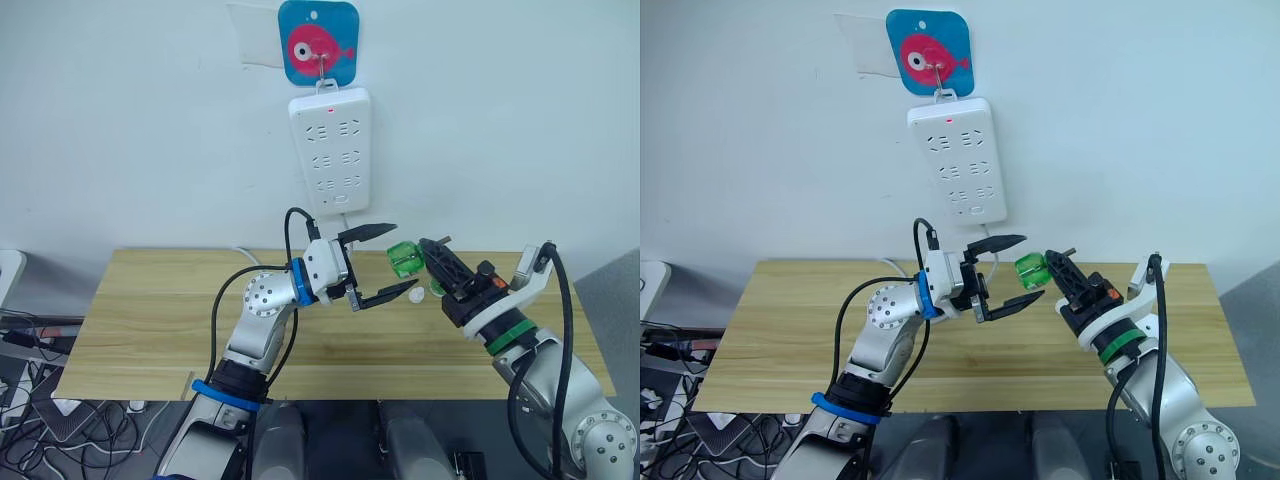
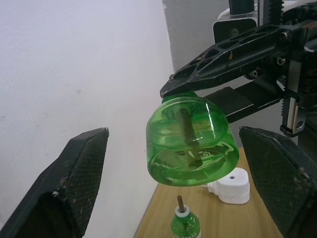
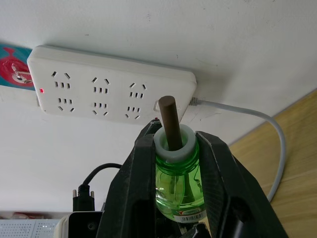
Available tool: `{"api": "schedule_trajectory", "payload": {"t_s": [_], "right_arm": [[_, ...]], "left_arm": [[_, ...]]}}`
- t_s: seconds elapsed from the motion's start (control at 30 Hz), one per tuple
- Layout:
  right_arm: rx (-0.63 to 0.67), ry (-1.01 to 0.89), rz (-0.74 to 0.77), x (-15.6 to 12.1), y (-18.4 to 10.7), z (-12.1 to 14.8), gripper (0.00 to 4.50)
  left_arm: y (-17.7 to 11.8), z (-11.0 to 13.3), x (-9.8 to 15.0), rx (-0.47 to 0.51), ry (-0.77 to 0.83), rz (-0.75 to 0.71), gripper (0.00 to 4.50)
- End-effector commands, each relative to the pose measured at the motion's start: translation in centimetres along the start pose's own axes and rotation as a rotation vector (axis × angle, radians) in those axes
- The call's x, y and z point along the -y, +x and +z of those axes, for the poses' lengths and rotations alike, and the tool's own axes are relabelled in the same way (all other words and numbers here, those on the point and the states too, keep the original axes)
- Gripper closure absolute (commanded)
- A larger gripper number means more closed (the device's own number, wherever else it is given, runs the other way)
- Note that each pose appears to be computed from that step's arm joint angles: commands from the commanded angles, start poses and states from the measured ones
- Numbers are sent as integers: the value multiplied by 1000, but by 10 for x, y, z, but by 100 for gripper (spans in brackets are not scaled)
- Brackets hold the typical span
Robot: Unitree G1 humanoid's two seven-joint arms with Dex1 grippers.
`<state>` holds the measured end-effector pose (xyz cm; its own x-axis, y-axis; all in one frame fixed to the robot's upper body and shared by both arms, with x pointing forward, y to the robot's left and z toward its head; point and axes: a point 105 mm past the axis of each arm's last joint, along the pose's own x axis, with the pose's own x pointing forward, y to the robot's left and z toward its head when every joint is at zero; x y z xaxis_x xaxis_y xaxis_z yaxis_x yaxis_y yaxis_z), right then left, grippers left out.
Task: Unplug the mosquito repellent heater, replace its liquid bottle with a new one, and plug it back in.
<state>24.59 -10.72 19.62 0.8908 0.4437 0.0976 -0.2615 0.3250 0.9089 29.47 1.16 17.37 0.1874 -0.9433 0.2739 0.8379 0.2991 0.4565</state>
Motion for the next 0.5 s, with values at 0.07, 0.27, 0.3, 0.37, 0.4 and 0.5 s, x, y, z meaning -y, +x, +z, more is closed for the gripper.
{"api": "schedule_trajectory", "payload": {"t_s": [0.07,0.27,0.3,0.37,0.4,0.5], "right_arm": [[-6,-4,73,-16,-5,-3,369],[-11,-13,81,-17,-4,-4,369],[-11,-12,83,-17,-4,-4,369],[-9,-10,83,-17,-4,-3,369],[-6,-7,82,-17,-4,-2,369],[-4,-5,81,-17,-3,-1,369]], "left_arm": [[5,8,4,33,28,-27,4],[6,9,5,44,14,-35,65],[6,9,6,45,13,-35,95],[6,9,6,42,11,-36,156],[5,8,6,40,10,-35,192],[3,7,4,35,9,-20,224]]}}
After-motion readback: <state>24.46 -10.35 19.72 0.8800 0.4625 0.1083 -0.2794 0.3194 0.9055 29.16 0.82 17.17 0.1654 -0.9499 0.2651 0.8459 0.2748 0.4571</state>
